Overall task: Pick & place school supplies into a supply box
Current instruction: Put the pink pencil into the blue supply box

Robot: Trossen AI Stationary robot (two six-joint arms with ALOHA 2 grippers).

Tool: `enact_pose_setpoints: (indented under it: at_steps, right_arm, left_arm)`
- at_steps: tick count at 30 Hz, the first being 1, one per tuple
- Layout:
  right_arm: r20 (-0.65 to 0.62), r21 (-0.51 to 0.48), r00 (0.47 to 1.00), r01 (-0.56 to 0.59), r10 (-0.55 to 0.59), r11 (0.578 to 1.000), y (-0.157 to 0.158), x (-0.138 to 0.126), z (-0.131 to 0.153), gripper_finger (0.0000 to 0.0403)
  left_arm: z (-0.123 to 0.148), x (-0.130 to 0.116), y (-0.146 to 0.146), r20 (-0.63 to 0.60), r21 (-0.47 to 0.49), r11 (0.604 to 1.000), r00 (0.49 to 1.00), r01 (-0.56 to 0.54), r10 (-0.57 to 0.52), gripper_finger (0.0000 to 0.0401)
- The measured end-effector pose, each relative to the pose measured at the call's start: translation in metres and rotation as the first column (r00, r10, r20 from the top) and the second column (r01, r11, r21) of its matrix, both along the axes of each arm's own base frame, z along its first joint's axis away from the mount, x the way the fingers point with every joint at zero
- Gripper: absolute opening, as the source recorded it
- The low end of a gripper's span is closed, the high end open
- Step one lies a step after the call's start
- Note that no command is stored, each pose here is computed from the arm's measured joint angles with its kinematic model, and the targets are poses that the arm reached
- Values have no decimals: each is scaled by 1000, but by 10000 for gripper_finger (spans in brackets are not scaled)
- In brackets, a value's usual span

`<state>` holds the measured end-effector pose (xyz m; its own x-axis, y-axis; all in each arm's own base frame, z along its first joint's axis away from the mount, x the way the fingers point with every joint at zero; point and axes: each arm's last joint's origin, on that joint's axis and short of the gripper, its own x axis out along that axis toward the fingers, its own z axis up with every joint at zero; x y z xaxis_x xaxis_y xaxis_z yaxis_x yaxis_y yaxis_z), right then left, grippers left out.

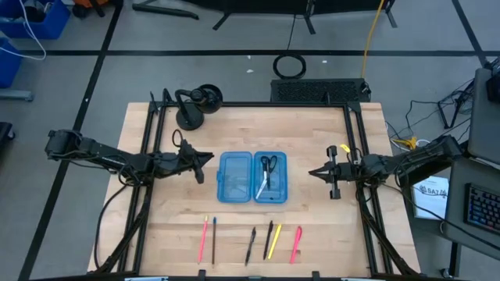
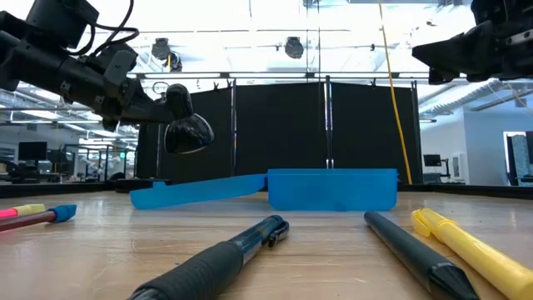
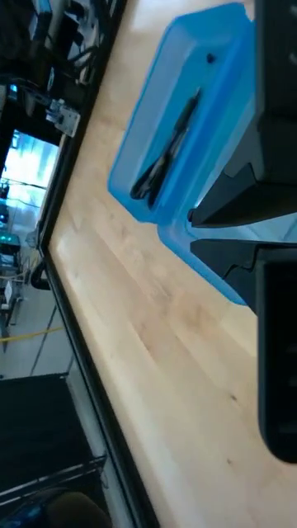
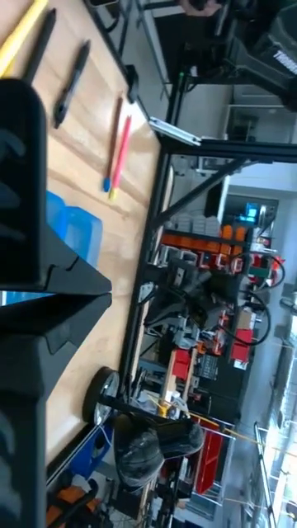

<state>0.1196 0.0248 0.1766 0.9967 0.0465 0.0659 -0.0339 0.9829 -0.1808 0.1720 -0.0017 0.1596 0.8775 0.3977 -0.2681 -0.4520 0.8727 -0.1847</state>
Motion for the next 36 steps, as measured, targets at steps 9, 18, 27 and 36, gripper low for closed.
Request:
enact_pose_setpoints:
  at_steps: [9,18,27,36]
  right_arm:
    - [0,19,1000,-29,29,999,1,0,0,0]
    - [20,-30,999,-25,26,999,1,0,2,0]
    - [37,-15,999,-26,26,1000,1,0,3,0]
    - [31,-8,999,-27,27,1000,1,0,3,0]
  left_arm:
    - [34,18,-31,-60,-218,975,997,37,-52,16]
    - [95,39,-94,-592,-335,833,786,-440,177,4]
    - [87,54,-176,-790,-313,482,506,-819,346,4]
    - [39,72,-199,-825,-247,464,436,-851,360,25]
